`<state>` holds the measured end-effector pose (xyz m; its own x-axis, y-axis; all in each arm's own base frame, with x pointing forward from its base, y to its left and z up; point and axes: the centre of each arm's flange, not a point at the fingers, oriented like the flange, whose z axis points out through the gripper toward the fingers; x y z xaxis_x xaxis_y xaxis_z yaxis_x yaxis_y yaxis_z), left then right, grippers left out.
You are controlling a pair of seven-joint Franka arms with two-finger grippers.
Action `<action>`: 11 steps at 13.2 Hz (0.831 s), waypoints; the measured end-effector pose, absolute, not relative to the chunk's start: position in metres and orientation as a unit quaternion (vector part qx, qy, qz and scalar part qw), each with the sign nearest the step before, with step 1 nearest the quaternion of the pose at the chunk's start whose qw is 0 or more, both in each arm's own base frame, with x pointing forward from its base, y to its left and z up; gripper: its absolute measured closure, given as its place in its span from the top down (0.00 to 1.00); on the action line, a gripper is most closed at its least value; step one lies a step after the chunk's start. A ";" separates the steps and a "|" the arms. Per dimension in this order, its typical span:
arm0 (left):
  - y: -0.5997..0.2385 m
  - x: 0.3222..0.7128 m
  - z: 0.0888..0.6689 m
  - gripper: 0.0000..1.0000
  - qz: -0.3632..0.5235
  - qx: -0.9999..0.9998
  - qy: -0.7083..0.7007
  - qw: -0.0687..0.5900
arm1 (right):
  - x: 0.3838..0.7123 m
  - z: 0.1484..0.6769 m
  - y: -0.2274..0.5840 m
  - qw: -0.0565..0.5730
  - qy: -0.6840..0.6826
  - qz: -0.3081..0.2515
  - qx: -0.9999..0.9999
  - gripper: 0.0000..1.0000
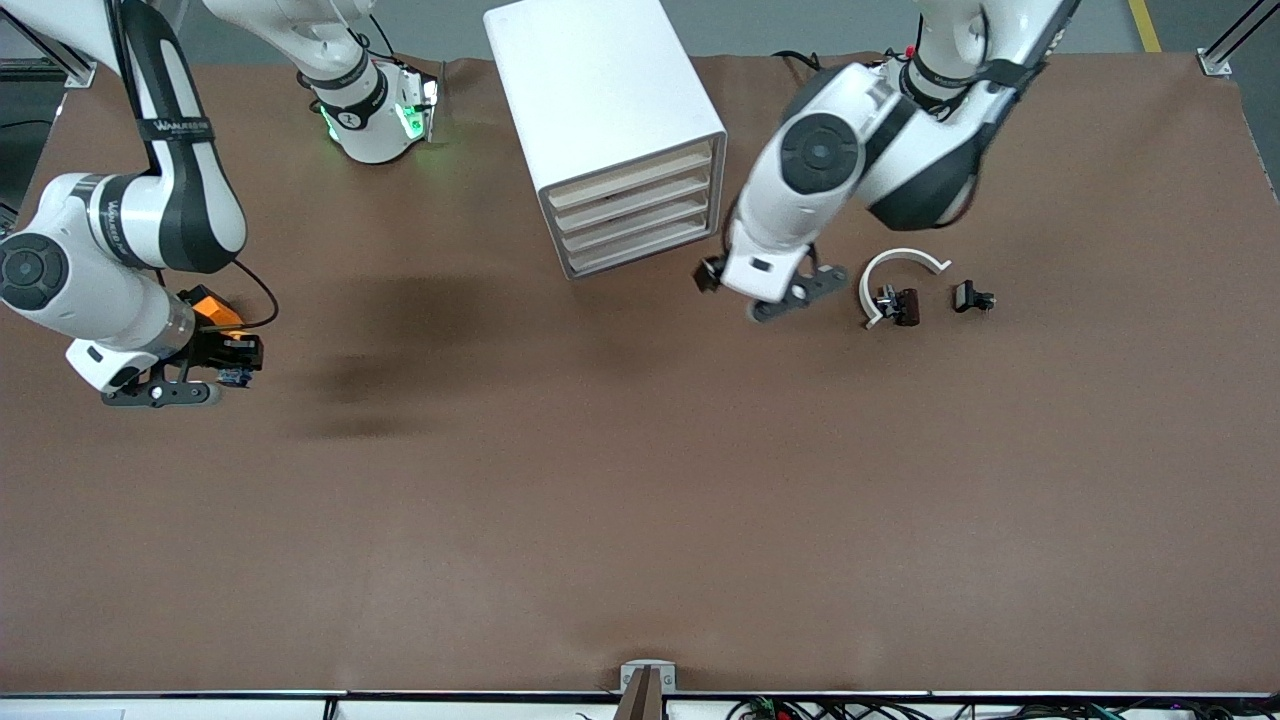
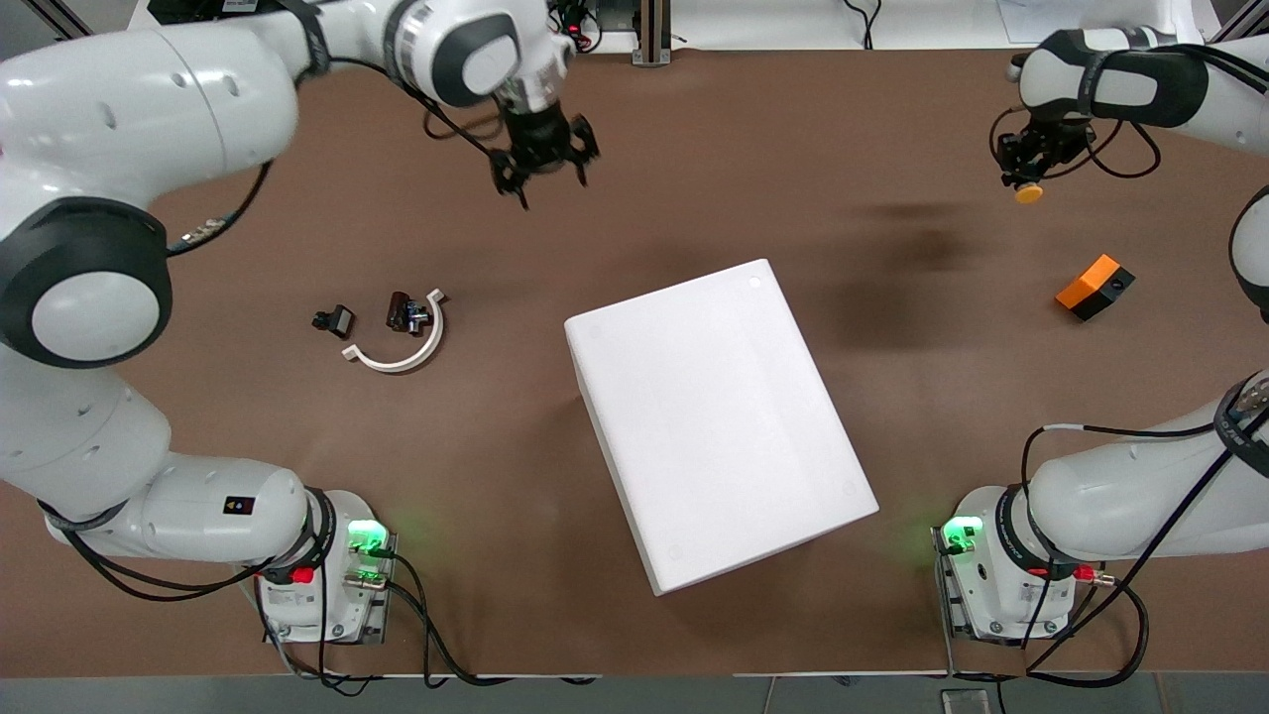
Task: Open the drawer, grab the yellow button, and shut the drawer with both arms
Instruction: 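Return the left arm to rest while the right gripper lowers the button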
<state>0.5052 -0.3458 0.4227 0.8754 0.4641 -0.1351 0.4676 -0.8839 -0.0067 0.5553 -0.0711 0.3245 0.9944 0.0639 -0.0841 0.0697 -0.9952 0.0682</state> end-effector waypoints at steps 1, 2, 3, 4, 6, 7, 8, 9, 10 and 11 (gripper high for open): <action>-0.322 0.526 0.433 1.00 -0.050 0.965 0.256 0.015 | 0.553 0.312 -0.080 0.035 0.037 -0.043 0.998 0.44; -0.297 0.545 0.443 1.00 -0.037 0.964 0.264 0.021 | 0.552 0.298 -0.086 0.035 0.039 -0.045 0.998 0.44; -0.271 0.562 0.450 1.00 -0.028 0.964 0.263 0.026 | 0.552 0.283 -0.091 0.034 0.041 -0.047 0.997 0.44; -0.239 0.578 0.456 1.00 -0.021 0.966 0.255 0.031 | 0.553 0.266 -0.096 0.035 0.042 -0.047 0.997 0.44; -0.179 0.603 0.466 1.00 -0.008 0.970 0.240 0.039 | 0.551 0.233 -0.100 0.036 0.045 -0.043 0.997 0.44; -0.155 0.612 0.472 1.00 -0.003 0.971 0.236 0.041 | 0.547 0.219 -0.099 0.036 0.047 -0.044 0.997 0.44; -0.135 0.617 0.480 1.00 -0.002 0.973 0.229 0.040 | 0.543 0.205 -0.097 0.035 0.049 -0.048 0.997 0.44; -0.120 0.620 0.490 1.00 -0.002 0.975 0.219 0.039 | 0.540 0.195 -0.095 0.034 0.051 -0.052 0.997 0.44; -0.108 0.622 0.502 1.00 -0.001 0.977 0.210 0.037 | 0.538 0.187 -0.094 0.033 0.052 -0.057 0.996 0.44; -0.098 0.622 0.516 1.00 0.001 0.978 0.204 0.035 | 0.537 0.181 -0.093 0.033 0.053 -0.059 0.996 0.44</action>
